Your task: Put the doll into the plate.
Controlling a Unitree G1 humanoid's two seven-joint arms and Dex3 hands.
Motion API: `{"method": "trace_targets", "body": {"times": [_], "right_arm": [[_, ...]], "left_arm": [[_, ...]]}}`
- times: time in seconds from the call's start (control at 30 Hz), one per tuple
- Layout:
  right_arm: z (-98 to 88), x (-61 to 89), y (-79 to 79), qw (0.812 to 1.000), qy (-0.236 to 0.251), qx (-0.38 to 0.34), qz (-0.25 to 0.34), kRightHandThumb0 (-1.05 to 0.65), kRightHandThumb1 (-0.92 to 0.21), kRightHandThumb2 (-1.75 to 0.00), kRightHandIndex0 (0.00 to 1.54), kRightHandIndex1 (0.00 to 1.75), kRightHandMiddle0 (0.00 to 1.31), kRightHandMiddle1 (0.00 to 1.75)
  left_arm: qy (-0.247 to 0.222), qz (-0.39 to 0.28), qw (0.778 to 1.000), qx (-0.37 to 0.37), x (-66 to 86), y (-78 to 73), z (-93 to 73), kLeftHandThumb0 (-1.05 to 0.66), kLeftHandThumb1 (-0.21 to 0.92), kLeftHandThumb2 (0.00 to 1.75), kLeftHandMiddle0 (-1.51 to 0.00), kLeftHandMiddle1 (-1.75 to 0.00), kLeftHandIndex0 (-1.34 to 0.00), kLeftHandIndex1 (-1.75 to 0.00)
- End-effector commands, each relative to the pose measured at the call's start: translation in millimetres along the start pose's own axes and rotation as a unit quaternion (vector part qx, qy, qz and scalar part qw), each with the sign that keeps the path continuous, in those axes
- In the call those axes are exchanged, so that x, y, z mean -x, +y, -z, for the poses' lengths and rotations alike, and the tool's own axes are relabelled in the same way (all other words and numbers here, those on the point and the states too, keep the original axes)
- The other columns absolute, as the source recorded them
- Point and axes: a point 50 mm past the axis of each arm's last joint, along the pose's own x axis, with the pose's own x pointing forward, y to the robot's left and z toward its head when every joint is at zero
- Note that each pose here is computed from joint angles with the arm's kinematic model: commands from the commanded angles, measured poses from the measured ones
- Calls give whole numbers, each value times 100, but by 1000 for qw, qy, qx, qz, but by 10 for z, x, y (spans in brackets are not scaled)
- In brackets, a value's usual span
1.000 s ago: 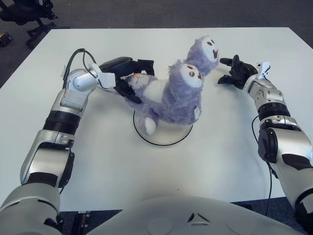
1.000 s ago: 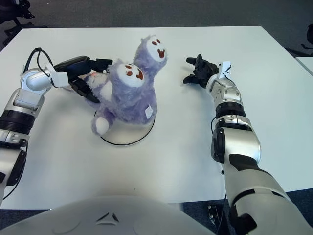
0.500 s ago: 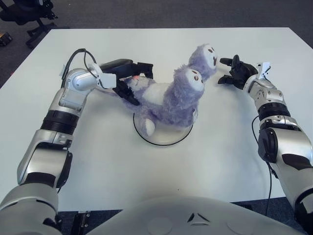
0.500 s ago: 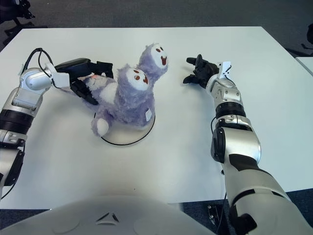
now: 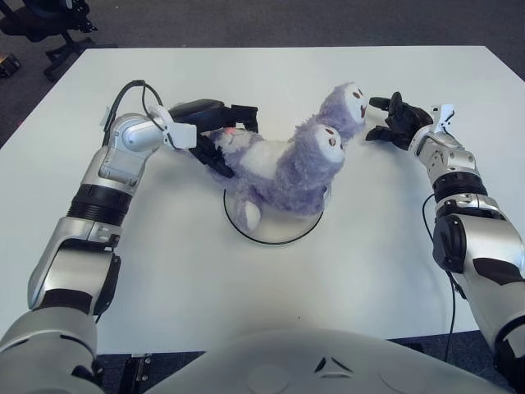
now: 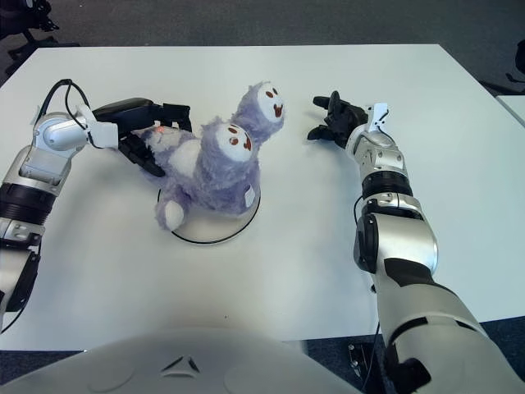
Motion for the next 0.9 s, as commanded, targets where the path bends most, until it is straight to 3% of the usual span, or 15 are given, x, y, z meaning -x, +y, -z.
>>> {"method": "trace_targets", "body": {"times": [0.0, 0.13, 0.23, 0.67, 0.87], "right_arm": [[431, 42, -15, 996, 83, -18, 6, -59, -92, -79, 107, 1, 35, 57], [430, 42, -17, 996, 83, -18, 6, -59, -92, -79, 107, 1, 35, 57], [430, 43, -20, 996, 83, -18, 7, -59, -92, -79, 106, 1, 35, 57], [438, 45, -25, 996, 84, -17, 8, -59, -92, -79, 106, 0, 34, 55], [446, 45, -27, 996, 84, -19, 10, -59, -92, -79, 106, 0, 34, 55]], "left_arm": [[9, 11, 1000, -16, 20, 102, -38, -90, 92, 4, -44, -58, -32, -68], [17, 17, 1000, -9, 23, 106, -39, -89, 92, 3, -50, -29, -38, -37], [20, 14, 1000, -1, 26, 106, -43, -89, 92, 2, -53, -18, -40, -26], [14, -11, 1000, 23, 26, 97, -70, -90, 92, 7, -57, -7, -44, -11], [5, -13, 999, 30, 27, 84, -100, -92, 92, 11, -52, -3, -39, -7]]}}
